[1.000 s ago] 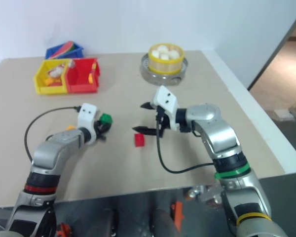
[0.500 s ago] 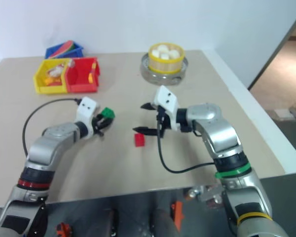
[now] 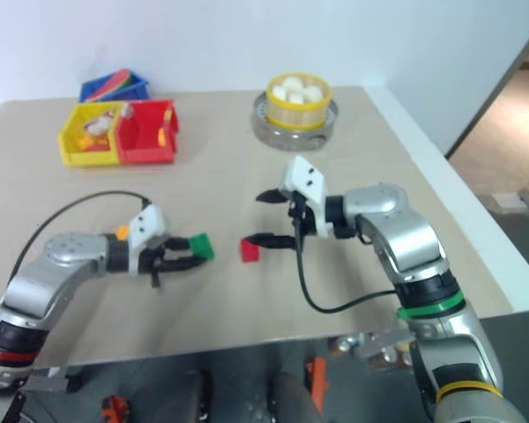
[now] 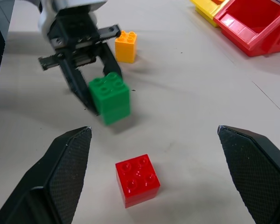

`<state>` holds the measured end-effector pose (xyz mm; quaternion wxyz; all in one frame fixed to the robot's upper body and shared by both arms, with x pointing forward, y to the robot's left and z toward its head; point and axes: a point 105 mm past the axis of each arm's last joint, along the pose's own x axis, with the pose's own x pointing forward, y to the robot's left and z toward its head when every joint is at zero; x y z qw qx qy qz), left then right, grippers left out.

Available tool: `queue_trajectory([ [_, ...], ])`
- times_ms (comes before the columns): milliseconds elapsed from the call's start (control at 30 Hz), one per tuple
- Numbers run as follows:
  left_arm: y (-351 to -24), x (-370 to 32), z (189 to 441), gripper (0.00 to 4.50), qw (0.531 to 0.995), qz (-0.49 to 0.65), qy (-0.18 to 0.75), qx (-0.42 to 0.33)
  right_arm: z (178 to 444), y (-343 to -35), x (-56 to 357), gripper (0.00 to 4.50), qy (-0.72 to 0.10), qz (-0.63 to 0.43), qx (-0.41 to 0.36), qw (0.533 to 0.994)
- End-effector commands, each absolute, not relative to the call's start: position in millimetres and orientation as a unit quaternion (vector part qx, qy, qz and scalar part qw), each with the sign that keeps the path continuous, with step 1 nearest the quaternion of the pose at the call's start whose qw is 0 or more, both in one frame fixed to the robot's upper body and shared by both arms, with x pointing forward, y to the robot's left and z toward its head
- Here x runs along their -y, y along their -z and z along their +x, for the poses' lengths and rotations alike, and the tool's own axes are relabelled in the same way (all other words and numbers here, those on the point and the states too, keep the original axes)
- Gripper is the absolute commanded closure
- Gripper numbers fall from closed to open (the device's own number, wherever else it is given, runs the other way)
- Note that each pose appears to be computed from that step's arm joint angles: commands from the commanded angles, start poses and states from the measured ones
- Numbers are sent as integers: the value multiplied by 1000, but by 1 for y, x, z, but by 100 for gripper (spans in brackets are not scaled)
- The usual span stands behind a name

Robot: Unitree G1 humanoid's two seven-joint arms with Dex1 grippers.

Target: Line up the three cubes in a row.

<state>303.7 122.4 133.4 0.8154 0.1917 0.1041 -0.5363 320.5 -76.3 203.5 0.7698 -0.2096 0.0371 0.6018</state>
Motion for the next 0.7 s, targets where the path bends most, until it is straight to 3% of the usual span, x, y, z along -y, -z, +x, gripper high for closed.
queue_trajectory([
  [33, -142, -117, 306, 321, 806, 219, 544, -82, 316, -211, 75, 0, -602, -230, -15, 765],
  [700, -123, -116, 310, 321, 768, 242, 580, -124, 309, -207, 77, 0, -598, -227, -15, 768],
])
